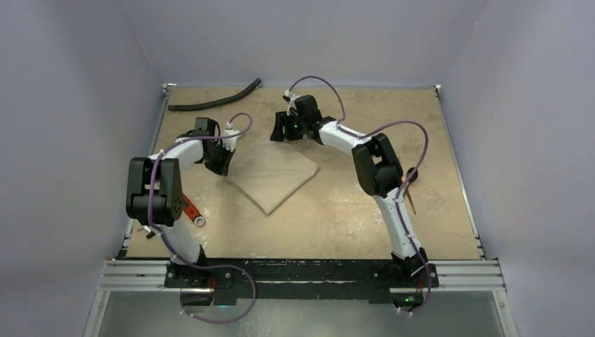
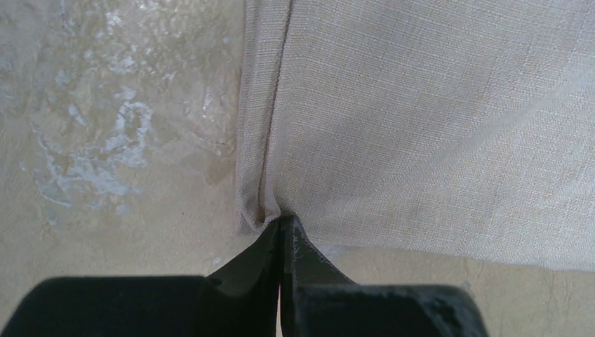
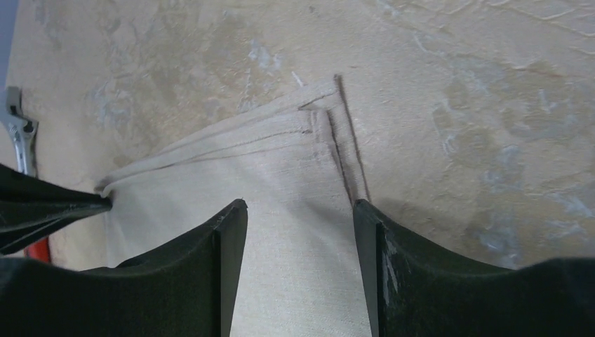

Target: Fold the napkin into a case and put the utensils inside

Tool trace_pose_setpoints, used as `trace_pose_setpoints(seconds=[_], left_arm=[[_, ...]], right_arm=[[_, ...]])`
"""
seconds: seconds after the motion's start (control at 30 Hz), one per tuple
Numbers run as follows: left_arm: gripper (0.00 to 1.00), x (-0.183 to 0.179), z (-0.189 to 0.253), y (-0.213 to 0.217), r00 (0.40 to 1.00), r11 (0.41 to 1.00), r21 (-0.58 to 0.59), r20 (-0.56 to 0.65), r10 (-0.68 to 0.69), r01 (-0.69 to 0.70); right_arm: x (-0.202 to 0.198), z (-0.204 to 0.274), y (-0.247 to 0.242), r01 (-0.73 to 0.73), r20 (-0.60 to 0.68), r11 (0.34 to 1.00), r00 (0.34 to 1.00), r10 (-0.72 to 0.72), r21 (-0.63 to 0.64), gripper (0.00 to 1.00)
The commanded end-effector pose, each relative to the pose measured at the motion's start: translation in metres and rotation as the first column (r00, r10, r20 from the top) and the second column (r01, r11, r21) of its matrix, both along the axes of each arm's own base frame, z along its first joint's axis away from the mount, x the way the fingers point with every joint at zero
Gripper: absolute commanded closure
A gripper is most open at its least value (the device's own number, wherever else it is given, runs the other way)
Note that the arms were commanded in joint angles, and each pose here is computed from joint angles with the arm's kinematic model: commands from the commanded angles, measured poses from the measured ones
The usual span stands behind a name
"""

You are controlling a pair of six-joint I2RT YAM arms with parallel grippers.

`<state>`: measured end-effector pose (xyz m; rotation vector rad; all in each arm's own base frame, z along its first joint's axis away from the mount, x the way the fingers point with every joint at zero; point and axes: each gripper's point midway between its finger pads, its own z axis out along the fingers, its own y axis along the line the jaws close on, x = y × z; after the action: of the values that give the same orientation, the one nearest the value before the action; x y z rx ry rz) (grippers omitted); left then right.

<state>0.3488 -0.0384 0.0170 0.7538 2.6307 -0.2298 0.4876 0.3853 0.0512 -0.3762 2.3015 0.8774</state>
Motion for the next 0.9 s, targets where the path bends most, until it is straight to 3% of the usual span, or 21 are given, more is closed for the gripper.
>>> trace_pose_setpoints(seconds=[0.0, 0.37, 0.57, 0.87], left_arm=[[1.00, -0.002, -0.009, 0.012, 1.000, 1.000, 0.020, 0.000, 0.018, -0.018], [1.00, -0.007, -0.011, 0.011, 1.000, 1.000, 0.019, -0.009, 0.004, -0.004], [1.00, -0.009, -0.009, 0.010, 1.000, 1.000, 0.014, -0.013, -0.002, 0.002], [1.00, -0.010, -0.009, 0.010, 1.000, 1.000, 0.010, -0.016, -0.008, 0.008]], right_arm=[[0.003, 0.027, 0.014, -0.068, 0.056, 0.996, 0.996, 0.065, 0.059, 0.40], [0.011, 0.021, 0.021, -0.076, 0.051, 0.995, 0.996, 0.072, 0.064, 0.58], [0.012, 0.019, 0.018, -0.073, 0.049, 0.997, 0.996, 0.071, 0.038, 0.52], [0.018, 0.006, 0.015, -0.065, 0.059, 0.998, 0.996, 0.065, -0.002, 0.52]])
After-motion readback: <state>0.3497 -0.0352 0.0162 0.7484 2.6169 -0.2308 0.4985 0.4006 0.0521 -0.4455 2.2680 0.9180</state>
